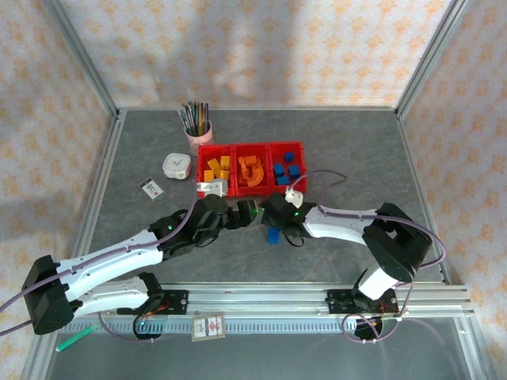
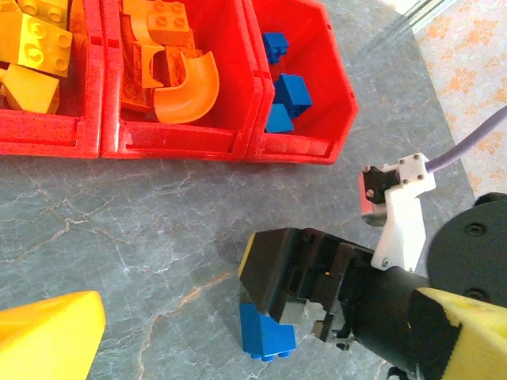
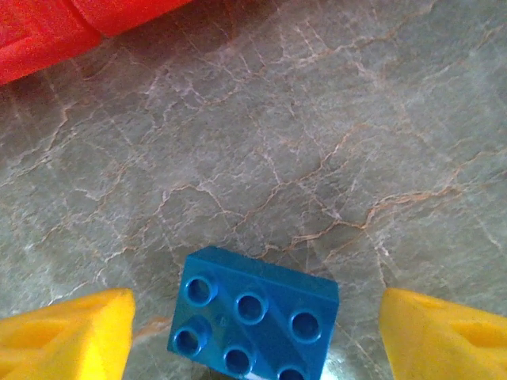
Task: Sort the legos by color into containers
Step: Pick up the lego from the center of the table.
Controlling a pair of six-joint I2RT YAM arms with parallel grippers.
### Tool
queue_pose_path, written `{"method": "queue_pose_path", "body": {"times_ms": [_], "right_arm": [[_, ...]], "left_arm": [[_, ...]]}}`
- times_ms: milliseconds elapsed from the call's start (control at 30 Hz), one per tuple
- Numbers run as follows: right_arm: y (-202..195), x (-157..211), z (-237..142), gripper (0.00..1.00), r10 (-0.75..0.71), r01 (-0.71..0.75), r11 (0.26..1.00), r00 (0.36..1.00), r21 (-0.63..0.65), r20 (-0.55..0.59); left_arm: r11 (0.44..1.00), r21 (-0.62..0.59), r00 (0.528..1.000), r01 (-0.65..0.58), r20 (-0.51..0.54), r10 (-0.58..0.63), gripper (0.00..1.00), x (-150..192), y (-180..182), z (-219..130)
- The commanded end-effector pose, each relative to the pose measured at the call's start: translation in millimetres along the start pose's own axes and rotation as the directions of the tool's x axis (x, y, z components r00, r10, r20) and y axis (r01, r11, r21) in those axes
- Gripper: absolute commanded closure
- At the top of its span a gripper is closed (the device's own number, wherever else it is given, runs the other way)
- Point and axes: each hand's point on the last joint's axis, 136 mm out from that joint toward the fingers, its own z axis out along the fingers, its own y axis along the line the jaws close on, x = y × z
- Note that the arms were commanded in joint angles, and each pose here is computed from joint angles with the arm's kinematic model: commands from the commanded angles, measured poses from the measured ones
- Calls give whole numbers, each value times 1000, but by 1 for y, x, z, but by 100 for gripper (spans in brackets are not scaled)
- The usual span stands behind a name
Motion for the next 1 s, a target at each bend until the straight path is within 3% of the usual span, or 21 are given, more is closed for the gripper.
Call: {"method": "queue_pose_path", "body": {"times_ms": [0, 567, 967], "right_arm": [[6, -12, 2, 24, 40, -41, 999, 997, 13, 64], [-2, -5, 3, 51, 11, -12, 1000, 997, 17, 71], [4, -45, -41, 53, 9, -5, 1000, 988, -23, 154]], "left_arm": [[1000, 2, 1000, 11, 28, -11, 1, -2, 2, -4], [999, 36, 999, 29, 25, -30, 1, -1, 3, -14], [997, 40, 995, 59, 78, -62, 1, -13, 8, -32]]}}
